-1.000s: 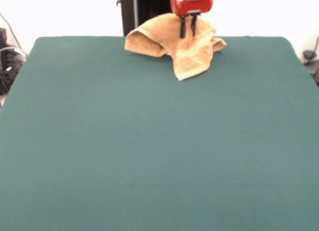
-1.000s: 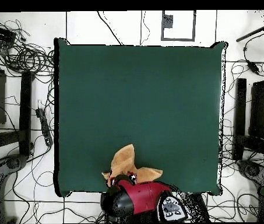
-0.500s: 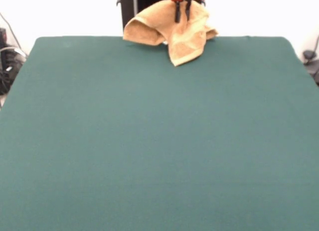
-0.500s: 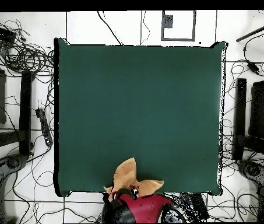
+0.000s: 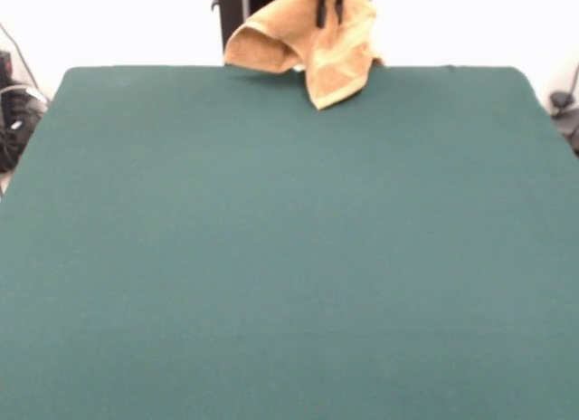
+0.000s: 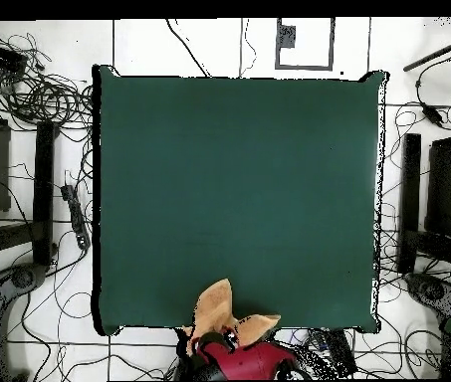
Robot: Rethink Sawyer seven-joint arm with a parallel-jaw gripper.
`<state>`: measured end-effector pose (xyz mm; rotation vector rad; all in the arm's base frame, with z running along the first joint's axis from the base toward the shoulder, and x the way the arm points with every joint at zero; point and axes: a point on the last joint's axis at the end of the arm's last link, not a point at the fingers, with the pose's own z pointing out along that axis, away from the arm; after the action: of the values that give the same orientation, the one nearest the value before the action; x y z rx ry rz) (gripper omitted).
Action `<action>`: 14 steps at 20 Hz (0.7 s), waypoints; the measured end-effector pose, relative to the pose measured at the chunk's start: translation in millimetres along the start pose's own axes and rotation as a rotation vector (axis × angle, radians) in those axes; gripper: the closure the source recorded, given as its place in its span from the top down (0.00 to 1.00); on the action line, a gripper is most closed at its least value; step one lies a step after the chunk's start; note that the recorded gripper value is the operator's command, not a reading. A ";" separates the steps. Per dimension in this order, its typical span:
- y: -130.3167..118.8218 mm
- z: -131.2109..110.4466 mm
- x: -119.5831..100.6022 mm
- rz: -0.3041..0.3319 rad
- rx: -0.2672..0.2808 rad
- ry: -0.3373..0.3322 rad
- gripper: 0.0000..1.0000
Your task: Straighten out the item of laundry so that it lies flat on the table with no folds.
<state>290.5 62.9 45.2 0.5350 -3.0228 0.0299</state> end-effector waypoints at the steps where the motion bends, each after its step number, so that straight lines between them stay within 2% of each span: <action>1: 0.2 -0.4 1.5 0.001 0.000 0.000 0.00; 14: 9.3 -13.0 20.8 0.005 -0.005 -0.006 0.00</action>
<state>268.7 65.0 59.7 0.5287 -3.0293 0.0207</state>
